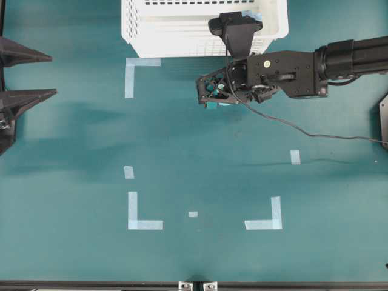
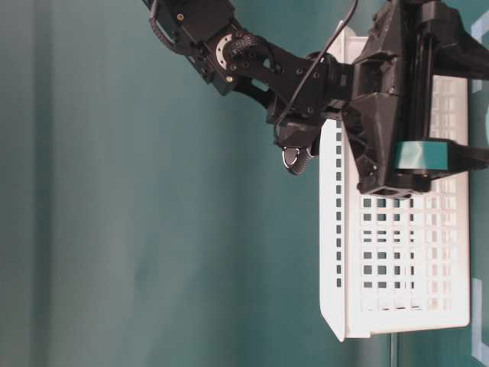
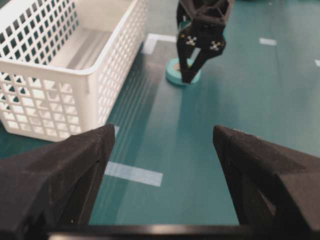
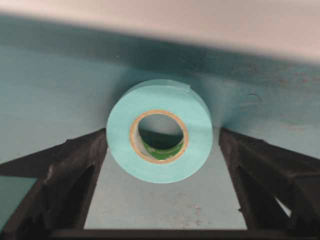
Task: Put the tape into the white basket.
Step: 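Close the right gripper on the tape roll's rim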
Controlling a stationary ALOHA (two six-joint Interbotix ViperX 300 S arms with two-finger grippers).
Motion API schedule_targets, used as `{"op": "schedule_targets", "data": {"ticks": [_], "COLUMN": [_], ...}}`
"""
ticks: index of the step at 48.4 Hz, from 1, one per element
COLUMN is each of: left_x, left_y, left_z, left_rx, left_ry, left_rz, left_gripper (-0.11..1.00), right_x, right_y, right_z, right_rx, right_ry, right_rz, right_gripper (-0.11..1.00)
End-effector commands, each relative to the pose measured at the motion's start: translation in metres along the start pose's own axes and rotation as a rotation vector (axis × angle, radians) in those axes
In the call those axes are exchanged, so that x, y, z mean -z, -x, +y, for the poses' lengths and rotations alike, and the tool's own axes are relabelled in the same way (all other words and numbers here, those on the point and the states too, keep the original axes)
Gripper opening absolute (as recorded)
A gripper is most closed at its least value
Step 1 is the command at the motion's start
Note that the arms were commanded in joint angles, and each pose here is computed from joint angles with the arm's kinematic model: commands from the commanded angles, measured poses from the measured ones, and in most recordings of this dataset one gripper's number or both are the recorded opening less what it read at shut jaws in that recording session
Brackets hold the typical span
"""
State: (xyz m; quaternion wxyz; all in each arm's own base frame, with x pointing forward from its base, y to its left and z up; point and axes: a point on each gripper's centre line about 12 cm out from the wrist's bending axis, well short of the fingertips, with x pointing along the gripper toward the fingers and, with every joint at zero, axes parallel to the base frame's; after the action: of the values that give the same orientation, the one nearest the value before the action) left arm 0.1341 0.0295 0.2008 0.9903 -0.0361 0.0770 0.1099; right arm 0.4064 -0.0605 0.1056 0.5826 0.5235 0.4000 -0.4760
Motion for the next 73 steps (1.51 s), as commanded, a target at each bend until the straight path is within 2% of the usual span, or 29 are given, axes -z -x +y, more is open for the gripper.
{"op": "schedule_targets", "data": {"ticks": [1, 23, 28, 32, 36, 39, 58, 73], "left_x": [-0.005, -0.005, -0.005, -0.004, -0.004, -0.004, -0.004, -0.004], "left_y": [0.000, 0.000, 0.000, 0.000, 0.000, 0.000, 0.000, 0.000], "left_z": [0.000, 0.000, 0.000, 0.000, 0.000, 0.000, 0.000, 0.000], "left_rx": [-0.003, -0.001, -0.001, -0.001, -0.001, -0.001, 0.000, -0.001], "left_ry": [0.004, 0.008, 0.008, 0.008, 0.008, 0.008, 0.008, 0.008], "left_rz": [-0.009, -0.009, -0.008, -0.006, -0.006, -0.006, -0.006, -0.006], "left_gripper": [0.86, 0.86, 0.86, 0.86, 0.86, 0.86, 0.86, 0.86], "right_x": [-0.001, -0.002, -0.002, -0.002, -0.003, -0.005, -0.006, -0.011], "right_y": [0.006, 0.005, 0.005, 0.007, 0.012, 0.017, 0.029, 0.063], "right_z": [0.005, 0.003, 0.001, 0.000, 0.001, 0.001, 0.010, 0.015], "right_rx": [-0.029, -0.017, 0.004, 0.023, 0.027, 0.018, -0.060, -0.113], "right_ry": [0.000, -0.004, -0.006, -0.005, -0.007, -0.010, -0.013, -0.023], "right_rz": [-0.004, -0.004, -0.005, -0.006, -0.008, -0.010, -0.012, -0.023], "right_gripper": [0.98, 0.97, 0.96, 0.91, 0.76, 0.67, 0.67, 0.67]}}
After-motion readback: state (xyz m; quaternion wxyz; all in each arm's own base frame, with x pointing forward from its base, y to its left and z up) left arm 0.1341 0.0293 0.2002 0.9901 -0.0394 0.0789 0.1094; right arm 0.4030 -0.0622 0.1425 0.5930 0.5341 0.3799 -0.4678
